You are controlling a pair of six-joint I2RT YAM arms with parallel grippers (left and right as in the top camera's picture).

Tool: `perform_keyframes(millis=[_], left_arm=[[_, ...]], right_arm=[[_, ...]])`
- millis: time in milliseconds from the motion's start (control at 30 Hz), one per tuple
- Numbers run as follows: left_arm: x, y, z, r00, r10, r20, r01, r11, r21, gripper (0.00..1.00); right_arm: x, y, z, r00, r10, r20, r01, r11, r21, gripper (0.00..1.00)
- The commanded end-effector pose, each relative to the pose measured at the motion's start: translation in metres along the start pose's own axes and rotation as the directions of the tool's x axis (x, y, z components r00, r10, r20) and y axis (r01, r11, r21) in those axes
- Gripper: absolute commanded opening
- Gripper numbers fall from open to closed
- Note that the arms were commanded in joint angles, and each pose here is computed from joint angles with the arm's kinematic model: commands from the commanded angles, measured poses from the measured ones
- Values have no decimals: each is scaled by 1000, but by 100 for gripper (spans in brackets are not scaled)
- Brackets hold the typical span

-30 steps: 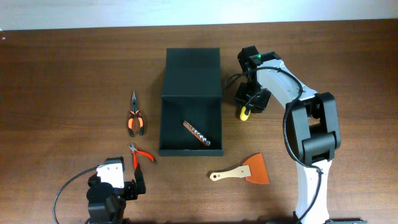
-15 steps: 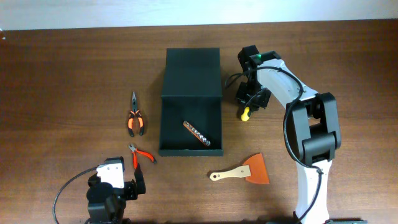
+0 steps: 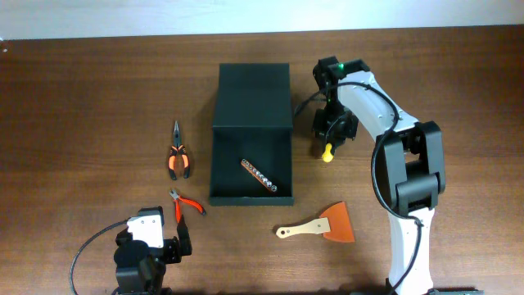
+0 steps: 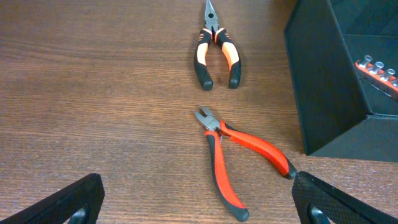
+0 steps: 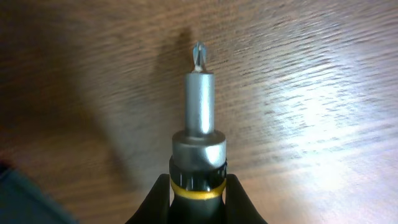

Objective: Pack container
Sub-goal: 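Grasp the screwdriver with the right gripper and lift, then carry the screwdriver into the box beside the rail and release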

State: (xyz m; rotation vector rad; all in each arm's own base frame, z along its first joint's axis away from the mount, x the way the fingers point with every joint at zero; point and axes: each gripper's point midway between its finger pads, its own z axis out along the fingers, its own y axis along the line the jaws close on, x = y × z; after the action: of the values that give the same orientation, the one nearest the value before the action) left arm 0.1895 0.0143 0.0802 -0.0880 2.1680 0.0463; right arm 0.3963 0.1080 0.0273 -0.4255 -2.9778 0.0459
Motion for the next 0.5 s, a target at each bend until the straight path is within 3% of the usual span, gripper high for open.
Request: perform_keyframes(millis=[0,467], left_arm=[[0,0,1,1000,-12,6,12,1000,0,99],[0,0,1,1000,-12,6,12,1000,0,99]], right_arm=[[-12,4,-25,997,-44,59,44,999,2,4],[-6,17,-119,971,-188,148,198,979,-55,4]])
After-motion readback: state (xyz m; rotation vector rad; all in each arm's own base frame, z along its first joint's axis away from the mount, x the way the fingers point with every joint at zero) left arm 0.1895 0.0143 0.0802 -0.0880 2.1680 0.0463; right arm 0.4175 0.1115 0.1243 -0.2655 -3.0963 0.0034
